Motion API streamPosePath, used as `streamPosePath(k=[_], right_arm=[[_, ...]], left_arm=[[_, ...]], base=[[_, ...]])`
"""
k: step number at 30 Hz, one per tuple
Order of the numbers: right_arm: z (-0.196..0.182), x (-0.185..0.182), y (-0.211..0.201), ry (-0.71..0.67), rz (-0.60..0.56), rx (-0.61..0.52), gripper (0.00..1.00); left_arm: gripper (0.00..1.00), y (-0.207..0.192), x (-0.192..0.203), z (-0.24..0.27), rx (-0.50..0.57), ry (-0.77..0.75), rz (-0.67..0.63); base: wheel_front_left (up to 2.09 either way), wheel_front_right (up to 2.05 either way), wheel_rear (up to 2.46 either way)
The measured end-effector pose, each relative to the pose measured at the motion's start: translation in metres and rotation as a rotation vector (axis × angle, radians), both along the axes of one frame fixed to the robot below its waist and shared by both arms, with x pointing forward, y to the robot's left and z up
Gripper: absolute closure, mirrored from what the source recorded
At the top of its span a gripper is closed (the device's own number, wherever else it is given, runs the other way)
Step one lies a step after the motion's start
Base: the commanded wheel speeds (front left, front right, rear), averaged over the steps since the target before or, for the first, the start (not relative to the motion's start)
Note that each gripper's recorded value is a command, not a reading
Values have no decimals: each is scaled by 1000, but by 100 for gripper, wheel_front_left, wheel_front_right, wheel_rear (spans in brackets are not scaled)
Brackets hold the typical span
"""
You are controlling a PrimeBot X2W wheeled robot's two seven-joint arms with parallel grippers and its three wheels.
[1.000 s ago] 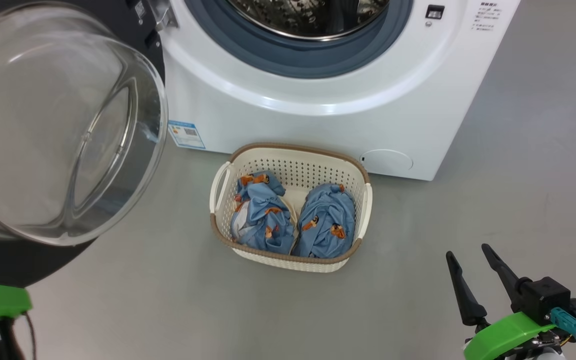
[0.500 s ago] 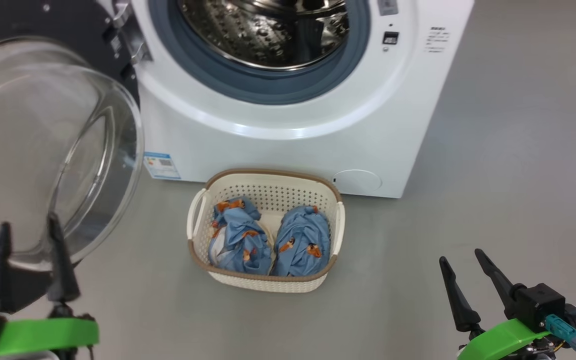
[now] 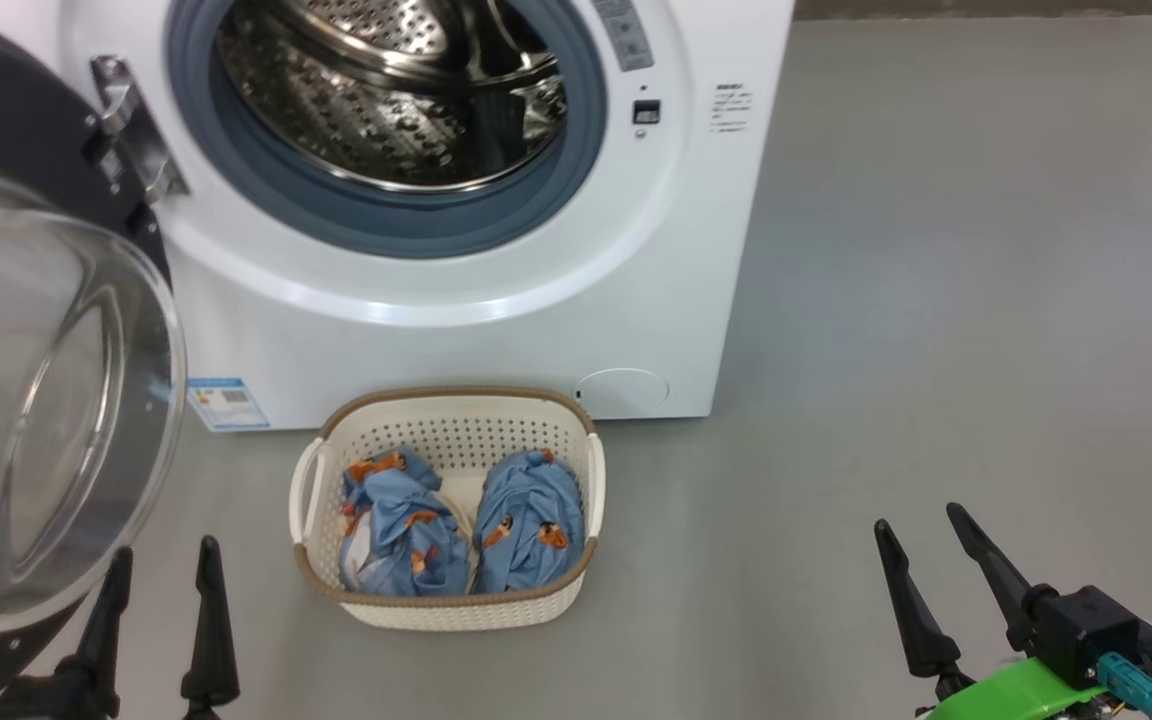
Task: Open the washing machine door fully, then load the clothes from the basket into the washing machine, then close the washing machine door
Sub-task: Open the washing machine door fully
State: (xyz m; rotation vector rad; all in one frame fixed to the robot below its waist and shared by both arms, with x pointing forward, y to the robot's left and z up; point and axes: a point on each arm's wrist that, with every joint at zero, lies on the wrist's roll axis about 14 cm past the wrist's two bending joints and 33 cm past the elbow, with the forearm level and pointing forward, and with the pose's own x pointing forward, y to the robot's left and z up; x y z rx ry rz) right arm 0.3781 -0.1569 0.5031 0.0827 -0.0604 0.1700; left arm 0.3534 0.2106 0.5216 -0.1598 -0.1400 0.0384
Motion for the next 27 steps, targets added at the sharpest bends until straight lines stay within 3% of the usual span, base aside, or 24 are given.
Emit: streamPosePath(k=[13, 27], right_arm=[[16, -26, -24, -52, -93, 12, 0], [9, -26, -19, -30, -87, 6, 0]], left_arm=[[0, -13, -10, -9, -4, 26, -42], [0, -11, -14, -14, -6, 44, -35]], base=[[0, 0, 0], [0, 0, 0]])
